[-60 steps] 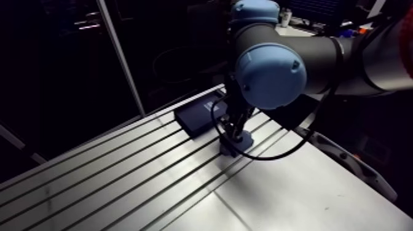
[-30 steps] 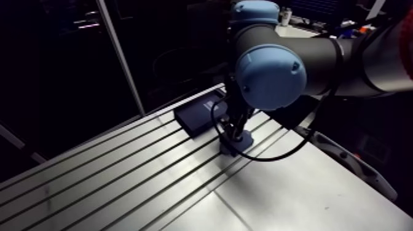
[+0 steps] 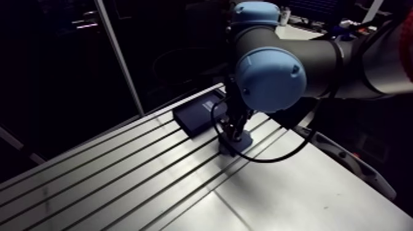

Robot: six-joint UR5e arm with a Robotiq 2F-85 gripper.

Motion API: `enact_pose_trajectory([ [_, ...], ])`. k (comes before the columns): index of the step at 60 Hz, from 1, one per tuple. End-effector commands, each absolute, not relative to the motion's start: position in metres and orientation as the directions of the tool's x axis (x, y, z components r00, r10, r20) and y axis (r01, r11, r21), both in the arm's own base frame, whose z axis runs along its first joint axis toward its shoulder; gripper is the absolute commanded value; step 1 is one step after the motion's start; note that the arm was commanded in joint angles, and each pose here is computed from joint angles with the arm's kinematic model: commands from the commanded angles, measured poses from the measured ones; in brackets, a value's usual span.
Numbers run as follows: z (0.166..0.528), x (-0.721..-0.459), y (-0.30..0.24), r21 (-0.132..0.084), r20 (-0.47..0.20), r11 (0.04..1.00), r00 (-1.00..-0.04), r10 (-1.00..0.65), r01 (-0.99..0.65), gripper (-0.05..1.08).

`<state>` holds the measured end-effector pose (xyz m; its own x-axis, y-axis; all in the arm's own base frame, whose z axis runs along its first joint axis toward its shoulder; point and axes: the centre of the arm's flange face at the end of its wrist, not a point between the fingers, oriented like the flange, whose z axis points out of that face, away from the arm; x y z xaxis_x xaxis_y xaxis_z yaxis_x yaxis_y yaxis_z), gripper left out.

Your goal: Pick up the bearing and press it into the housing until flush.

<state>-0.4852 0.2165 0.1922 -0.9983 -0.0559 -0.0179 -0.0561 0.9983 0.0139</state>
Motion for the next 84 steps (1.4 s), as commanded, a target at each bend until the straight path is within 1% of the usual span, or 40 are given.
enact_pose_trajectory([
  [1,0.1922,-0.4848,0.217,0.014,-0.018,0.998,-0.998,-0.056,-0.056,0.74],
  [64,0.1875,-0.4799,0.2185,0.007,-0.028,0.998,-0.997,-0.065,-0.065,0.74],
  [70,0.1883,-0.4799,0.2185,0.008,-0.026,0.998,-0.998,-0.064,-0.064,0.71],
  [71,0.1883,-0.4796,0.2191,0.009,-0.026,0.998,-0.998,-0.061,-0.061,0.65],
  [72,0.1883,-0.4796,0.2191,0.009,-0.026,0.998,-0.998,-0.061,-0.061,0.65],
  [73,0.1882,-0.4795,0.2191,0.008,-0.027,0.998,-0.998,-0.062,-0.062,0.42],
  [74,0.1882,-0.4795,0.2191,0.008,-0.027,0.998,-0.998,-0.062,-0.062,0.42],
  [75,0.1882,-0.4797,0.2185,0.008,-0.027,0.998,-0.997,-0.066,-0.066,0.09],
  [76,0.1882,-0.4797,0.2185,0.008,-0.027,0.998,-0.997,-0.066,-0.066,0.09],
  [77,0.1882,-0.4798,0.2184,0.008,-0.027,0.998,-0.997,-0.067,-0.067,0.02],
  [84,0.1911,-0.4799,0.218,0.008,-0.02,0.998,-0.997,-0.068,-0.068,0.0],
])
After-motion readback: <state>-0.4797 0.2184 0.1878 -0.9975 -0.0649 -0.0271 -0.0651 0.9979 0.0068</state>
